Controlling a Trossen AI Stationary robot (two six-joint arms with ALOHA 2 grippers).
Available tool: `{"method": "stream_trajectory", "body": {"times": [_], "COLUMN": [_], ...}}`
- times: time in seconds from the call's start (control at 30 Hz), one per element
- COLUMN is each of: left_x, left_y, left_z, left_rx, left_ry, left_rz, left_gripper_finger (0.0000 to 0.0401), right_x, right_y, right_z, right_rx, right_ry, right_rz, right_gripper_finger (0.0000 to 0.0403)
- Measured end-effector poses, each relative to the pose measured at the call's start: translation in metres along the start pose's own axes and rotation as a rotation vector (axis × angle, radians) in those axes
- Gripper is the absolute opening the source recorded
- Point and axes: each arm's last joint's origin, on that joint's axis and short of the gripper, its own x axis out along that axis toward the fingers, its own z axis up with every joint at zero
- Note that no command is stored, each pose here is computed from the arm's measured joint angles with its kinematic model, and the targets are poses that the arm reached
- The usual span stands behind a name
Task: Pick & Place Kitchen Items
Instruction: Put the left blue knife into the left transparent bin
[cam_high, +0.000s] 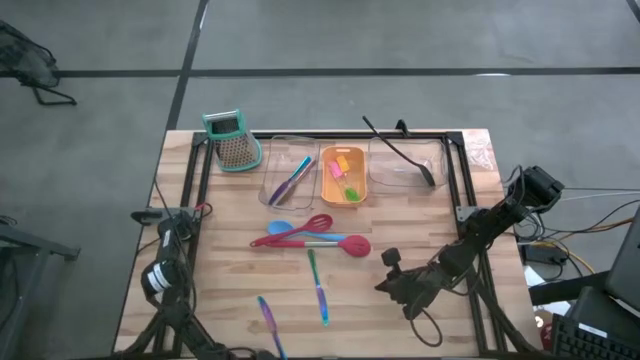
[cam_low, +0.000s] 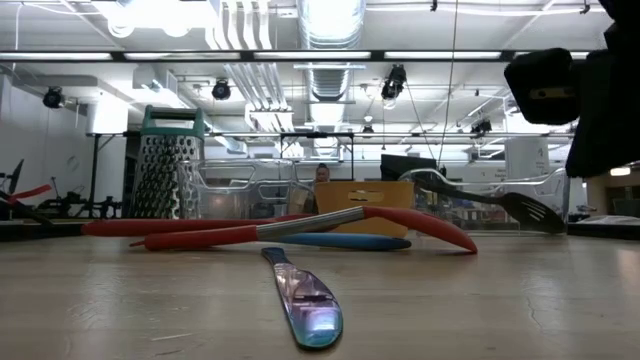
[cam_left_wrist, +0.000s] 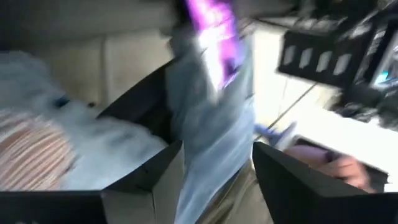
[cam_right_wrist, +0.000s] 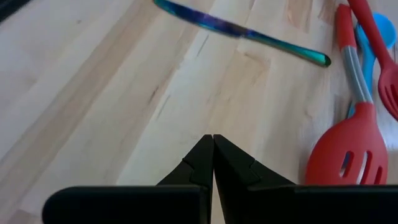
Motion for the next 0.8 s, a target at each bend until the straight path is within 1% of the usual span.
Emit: {"method": "stream_trajectory", "body": {"times": [0.07, 0.2, 0.37, 0.63, 0.8], "left_x": [0.0025, 0.0035, -0.0009, -0.0035, -0.0033], "left_y": [-0.0012, 0.0009, 0.0042, 0.0072, 0.0083], "left_z": [0.0044, 0.0071, 0.0053, 0.0072, 0.0103], "left_rx": [-0.002, 0.009, 0.038, 0.035, 0.036], "left_ry": [-0.025, -0.032, -0.112, -0.17, -0.191], "left_rz": [-0.02, -0.006, -0.078, -0.085, -0.06], "left_gripper_finger": [0.0201, 0.0201, 0.0202, 0.0202, 0.02], "right_x": [0.0004, 0.0006, 0.0006, 0.0006, 0.0006], "right_y": [-0.0001, 0.0, -0.0001, 0.0002, 0.0002], "right_z": [-0.003, -0.0043, -0.0045, -0.002, -0.002], "right_rx": [0.004, 0.03, 0.031, 0.039, 0.04], "right_ry": [0.006, 0.007, 0.007, -0.016, -0.016], "right_rz": [-0.001, -0.001, -0.001, 0.002, 0.002], "right_gripper_finger": [0.0008, 0.0008, 0.0008, 0.0008, 0.0008]}}
